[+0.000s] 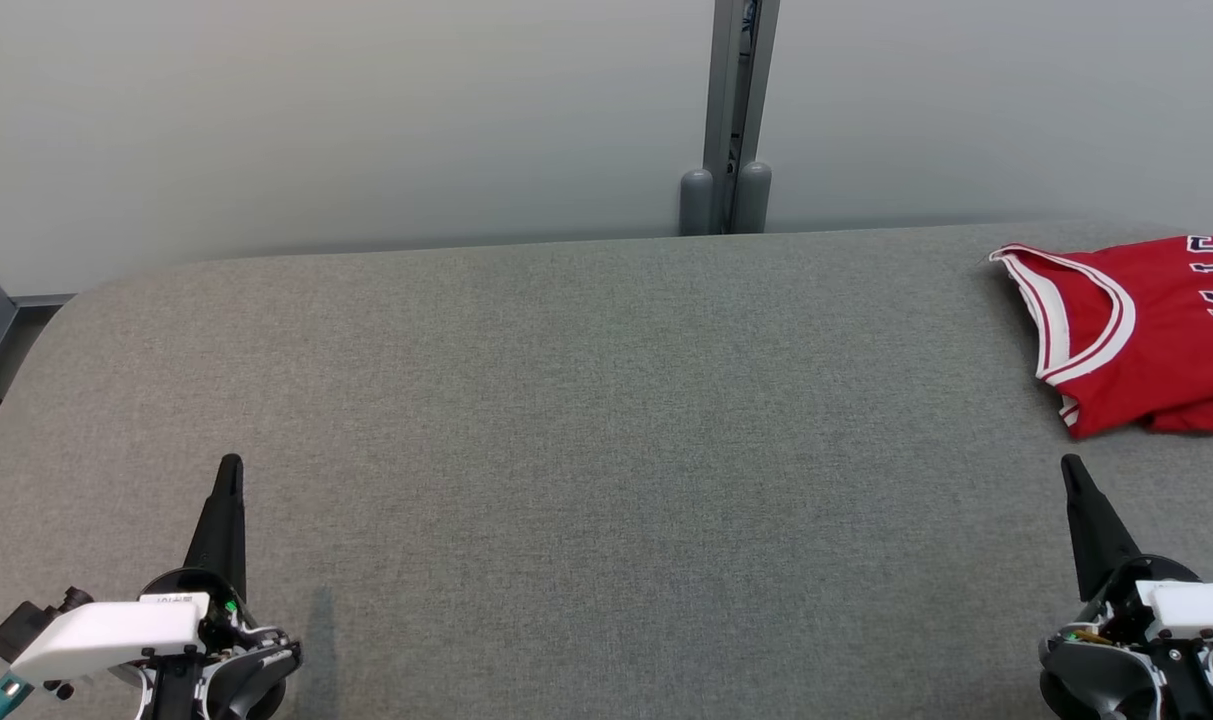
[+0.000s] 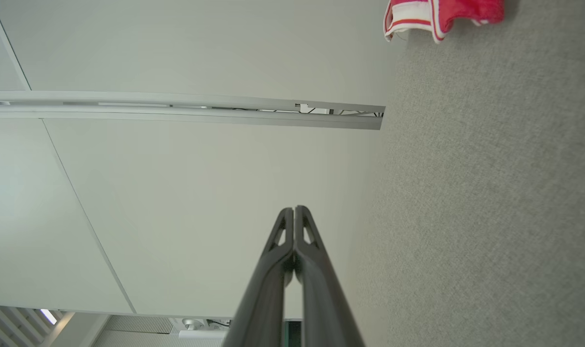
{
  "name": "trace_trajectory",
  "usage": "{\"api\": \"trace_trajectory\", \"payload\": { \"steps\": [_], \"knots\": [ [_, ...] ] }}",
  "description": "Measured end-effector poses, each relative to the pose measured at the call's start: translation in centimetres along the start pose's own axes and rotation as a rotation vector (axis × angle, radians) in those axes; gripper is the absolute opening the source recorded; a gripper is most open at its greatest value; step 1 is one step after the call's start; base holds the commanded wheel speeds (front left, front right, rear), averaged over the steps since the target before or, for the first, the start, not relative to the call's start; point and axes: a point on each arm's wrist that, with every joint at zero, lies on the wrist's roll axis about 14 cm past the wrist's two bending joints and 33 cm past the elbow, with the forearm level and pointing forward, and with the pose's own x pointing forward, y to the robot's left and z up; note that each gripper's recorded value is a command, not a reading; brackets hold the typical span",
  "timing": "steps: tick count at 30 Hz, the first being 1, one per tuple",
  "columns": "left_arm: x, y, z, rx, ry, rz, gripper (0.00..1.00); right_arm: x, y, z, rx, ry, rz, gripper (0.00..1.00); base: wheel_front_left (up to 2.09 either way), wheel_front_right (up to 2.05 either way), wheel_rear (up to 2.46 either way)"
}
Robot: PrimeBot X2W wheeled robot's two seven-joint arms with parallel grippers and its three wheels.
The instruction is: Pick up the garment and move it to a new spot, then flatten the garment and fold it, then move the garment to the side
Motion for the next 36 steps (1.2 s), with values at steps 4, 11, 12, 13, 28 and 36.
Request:
{"api": "trace_trajectory", "payload": {
  "steps": [4,11,12,13,28,36],
  "knots": [
    [0.12,-0.35,0.06,-0.019,-0.001,-0.014,0.0,0.02,0.19,0.08,0.023,0.0,0.007,0.0,0.0,0.0,0.0],
    [0.13,-0.38,0.07,-0.019,-0.001,-0.015,0.0,0.02,0.19,0.07,0.023,0.0,0.007,0.0,0.0,0.0,0.0],
    [0.13,-0.38,0.07,-0.019,-0.001,-0.015,0.0,0.02,0.19,0.07,0.023,0.0,0.007,0.0,0.0,0.0,0.0],
    [0.13,-0.38,0.07,-0.019,-0.001,-0.015,0.0,0.02,0.19,0.07,0.023,0.0,0.007,0.0,0.0,0.0,0.0],
    [0.13,-0.38,0.07,-0.019,-0.001,-0.015,0.0,0.02,0.19,0.07,0.023,0.0,0.007,0.0,0.0,0.0,0.0],
    [0.13,-0.39,0.07,-0.019,-0.001,-0.015,0.0,0.02,0.19,0.07,0.023,0.0,0.007,0.0,0.0,0.0,0.0]
  ]
}}
